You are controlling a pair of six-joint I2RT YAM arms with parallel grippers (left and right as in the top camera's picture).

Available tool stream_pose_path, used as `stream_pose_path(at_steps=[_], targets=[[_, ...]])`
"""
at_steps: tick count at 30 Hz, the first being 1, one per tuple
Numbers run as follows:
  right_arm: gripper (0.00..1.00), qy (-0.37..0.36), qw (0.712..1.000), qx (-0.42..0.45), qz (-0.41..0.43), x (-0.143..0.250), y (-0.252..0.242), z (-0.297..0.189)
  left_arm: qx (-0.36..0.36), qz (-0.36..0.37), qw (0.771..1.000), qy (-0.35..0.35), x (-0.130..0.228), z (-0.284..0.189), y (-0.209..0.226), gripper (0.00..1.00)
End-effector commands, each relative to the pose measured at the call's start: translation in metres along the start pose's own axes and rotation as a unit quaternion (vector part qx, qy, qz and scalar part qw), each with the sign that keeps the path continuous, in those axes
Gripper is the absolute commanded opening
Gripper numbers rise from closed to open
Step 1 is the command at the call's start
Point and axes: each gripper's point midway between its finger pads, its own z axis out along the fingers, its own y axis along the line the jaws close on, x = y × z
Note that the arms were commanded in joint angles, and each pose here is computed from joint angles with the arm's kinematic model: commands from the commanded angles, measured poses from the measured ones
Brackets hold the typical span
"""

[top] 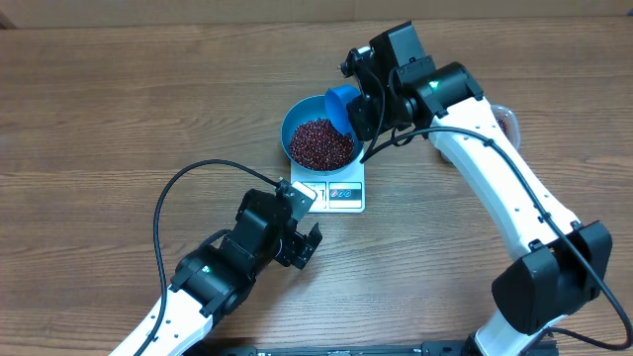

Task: Scoop item into bowl and weigh 150g on scale
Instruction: 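Lower the blue scoop into the teal bowl and shake out beans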

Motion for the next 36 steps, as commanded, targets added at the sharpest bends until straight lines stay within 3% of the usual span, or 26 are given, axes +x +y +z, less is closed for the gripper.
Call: stream_pose_path(at_steps=[1, 14, 23, 36], targets=[[0.04, -0.004, 1.000, 0.008, -0.006, 0.006, -0.002, -0.001, -0.006, -0.002, 1.000, 0.006, 0.004, 0.002, 0.003, 1.00], [0.04, 0.001, 1.000, 0.007, -0.014, 0.012, 0.003, 0.013, -0.006, -0.002, 1.000, 0.006, 0.004, 0.002, 0.003, 1.00], [0.04, 0.014, 0.992, 0.102, -0.074, 0.016, 0.020, 0.021, -0.006, -0.002, 1.000, 0.006, 0.004, 0.002, 0.003, 1.00], [0.04, 0.039, 0.991, 0.102, -0.075, 0.026, 0.024, 0.038, -0.006, -0.002, 1.000, 0.006, 0.004, 0.002, 0.003, 0.99]])
